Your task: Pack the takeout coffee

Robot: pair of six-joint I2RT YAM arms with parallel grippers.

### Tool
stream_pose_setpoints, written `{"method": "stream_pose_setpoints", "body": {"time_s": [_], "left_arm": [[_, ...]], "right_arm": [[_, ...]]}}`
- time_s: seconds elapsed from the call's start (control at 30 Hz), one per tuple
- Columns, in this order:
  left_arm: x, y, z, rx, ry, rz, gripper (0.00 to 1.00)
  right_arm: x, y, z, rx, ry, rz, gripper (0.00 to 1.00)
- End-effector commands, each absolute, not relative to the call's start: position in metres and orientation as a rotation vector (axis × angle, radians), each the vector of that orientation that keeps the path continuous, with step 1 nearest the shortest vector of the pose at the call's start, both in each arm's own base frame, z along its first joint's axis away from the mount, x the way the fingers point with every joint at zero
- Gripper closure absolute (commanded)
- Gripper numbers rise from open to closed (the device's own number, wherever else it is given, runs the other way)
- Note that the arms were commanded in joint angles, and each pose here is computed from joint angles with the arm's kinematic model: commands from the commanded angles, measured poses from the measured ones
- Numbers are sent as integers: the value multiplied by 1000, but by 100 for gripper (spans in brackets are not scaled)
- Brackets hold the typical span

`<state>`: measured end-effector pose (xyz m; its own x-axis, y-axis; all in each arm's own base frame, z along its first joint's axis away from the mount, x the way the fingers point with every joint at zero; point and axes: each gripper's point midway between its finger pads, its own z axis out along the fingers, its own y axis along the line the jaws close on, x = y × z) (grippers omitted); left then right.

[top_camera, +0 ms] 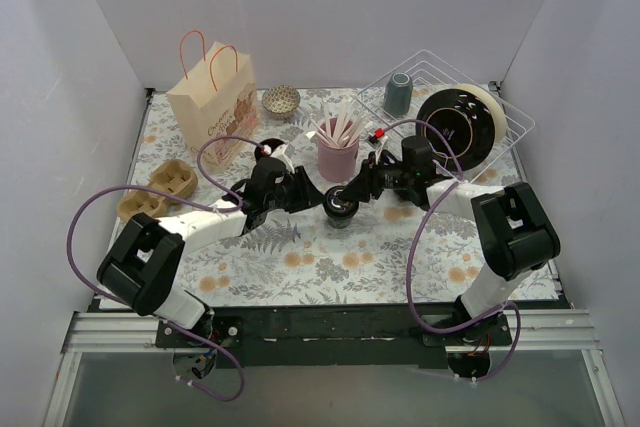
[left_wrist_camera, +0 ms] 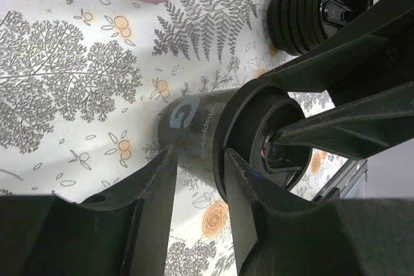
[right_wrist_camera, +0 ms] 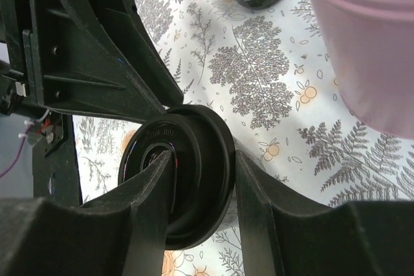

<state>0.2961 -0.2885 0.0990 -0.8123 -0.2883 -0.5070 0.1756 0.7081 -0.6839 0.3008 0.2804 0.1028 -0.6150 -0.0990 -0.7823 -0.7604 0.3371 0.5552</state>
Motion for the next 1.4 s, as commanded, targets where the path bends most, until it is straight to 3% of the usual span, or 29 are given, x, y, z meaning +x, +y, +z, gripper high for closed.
{"method": "stream_pose_setpoints", "body": {"time_s": [0.0,0.5,0.93,1.37], "left_arm": [[218,-273,36,-10,2679,-926,65],[282,-262,91,25,2524,-974,54],[294,-258,140,81,2428,-987,49],[298,-231,133,51,2427,-901,49]], "right_arm": [[232,262,2,-893,2405,1212,82],[234,266,-9,-1152,2389,1087,82],[233,269,-12,-1194,2369,1079,82],[236,269,-23,-1219,2442,957,84]]}}
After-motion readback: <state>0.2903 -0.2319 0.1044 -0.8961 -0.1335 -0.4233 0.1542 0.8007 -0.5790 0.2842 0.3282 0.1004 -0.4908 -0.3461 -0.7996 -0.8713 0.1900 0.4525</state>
